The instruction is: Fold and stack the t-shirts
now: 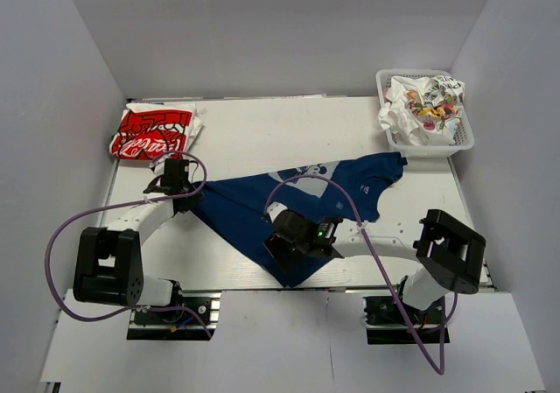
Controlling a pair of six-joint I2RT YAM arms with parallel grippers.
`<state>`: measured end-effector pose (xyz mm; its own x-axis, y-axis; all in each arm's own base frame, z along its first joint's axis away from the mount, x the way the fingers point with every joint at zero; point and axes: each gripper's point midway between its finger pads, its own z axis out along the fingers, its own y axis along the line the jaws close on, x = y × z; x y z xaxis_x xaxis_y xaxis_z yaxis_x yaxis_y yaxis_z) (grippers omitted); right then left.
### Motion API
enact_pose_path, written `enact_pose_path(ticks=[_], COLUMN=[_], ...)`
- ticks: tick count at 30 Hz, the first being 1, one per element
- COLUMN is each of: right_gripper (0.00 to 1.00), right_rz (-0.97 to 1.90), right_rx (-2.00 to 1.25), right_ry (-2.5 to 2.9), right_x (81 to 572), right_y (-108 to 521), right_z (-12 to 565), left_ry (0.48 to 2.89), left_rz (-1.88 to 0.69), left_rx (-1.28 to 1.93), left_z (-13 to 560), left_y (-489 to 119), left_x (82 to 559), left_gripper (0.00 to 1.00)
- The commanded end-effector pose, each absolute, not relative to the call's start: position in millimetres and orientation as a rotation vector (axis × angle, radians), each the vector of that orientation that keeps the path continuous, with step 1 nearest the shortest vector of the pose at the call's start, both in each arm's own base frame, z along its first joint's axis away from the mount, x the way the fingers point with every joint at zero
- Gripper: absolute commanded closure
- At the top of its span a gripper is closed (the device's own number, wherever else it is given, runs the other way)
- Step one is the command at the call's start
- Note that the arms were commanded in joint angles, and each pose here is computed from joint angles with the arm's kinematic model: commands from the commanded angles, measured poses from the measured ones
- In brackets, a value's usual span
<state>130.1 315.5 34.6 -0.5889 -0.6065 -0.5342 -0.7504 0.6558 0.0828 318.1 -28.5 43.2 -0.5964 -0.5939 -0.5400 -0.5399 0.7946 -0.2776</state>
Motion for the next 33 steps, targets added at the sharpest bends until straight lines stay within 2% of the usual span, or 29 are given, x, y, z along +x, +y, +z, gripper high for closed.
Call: enact_pose_path(ticks=[1, 2, 3, 7, 9, 11, 14, 15, 19, 22, 24, 25, 27, 28, 32, 33], right_gripper=[0.23, 0.29, 0.42, 0.74, 1.00, 1.00, 1.00, 1.00, 1.00, 1.00, 1.00, 1.00, 1.00, 1.00, 1.00, 1.00], right_rz=[0.377, 0.353, 0.317, 0.188, 0.112, 0.096, -0.159, -0.160, -0.291, -0.295, -0.180, -0.297, -0.077, -0.172, -0.062, -0.089], right_rx=[-1.067, -1.056, -1.007, -0.877, -0.787, -0.654, -0.387, -0.358, -0.136, 0.081, 0.236, 0.131, 0.342, 0.214, 0.176, 0.127], right_ry=[2.483, 2.490, 2.506, 2.533, 2.495, 2.476, 2.288, 2.295, 2.078, 1.915, 1.767, 1.723, 1.527, 1.482, 1.302, 1.315], right_x=[118.3, 118.9, 121.8, 131.8, 147.2, 158.8, 206.2, 204.7, 238.1, 246.0, 252.5, 249.6, 253.3, 251.8, 230.5, 229.7], right_y=[295.3, 291.3, 286.0, 260.4, 250.3, 242.2, 202.2, 195.9, 159.2, 127.8, 119.6, 100.3, 96.4, 89.2, 60.9, 61.2], right_z=[30.0, 28.7, 26.8, 28.9, 34.3, 47.8, 97.6, 106.3, 189.0, 250.1, 299.7, 322.6, 387.0, 411.2, 495.4, 499.9], left_ry=[2.314, 2.313, 2.291, 2.262, 2.248, 2.222, 2.174, 2.157, 2.073, 1.973, 1.909, 1.871, 1.795, 1.748, 1.624, 1.580], left_rz=[-0.029, -0.030, -0.024, -0.014, -0.023, -0.039, -0.052, -0.039, -0.068, -0.119, -0.143, -0.158, -0.170, -0.171, -0.185, -0.208], left_rx=[-0.856, -0.856, -0.858, -0.871, -0.869, -0.865, -0.851, -0.855, -0.837, -0.813, -0.780, -0.766, -0.736, -0.741, -0.685, -0.665], left_z=[52.0, 54.2, 59.3, 63.1, 67.5, 75.9, 91.7, 95.7, 133.7, 172.7, 198.7, 217.5, 248.0, 266.2, 321.6, 340.3], left_y=[-15.6, -15.4, -13.1, -9.4, -9.5, -9.6, -8.6, -5.9, -5.5, -6.8, -7.0, -7.1, -4.6, -1.5, 3.3, 2.9], left_x=[311.7, 310.0, 311.1, 307.3, 308.0, 309.2, 317.0, 319.5, 338.9, 353.2, 360.5, 364.1, 365.9, 366.8, 355.4, 345.9], left_gripper=[1.00, 1.00, 1.00, 1.00, 1.00, 1.00, 1.00, 1.00, 1.00, 1.00, 1.00, 1.00, 1.00, 1.00, 1.00, 1.00])
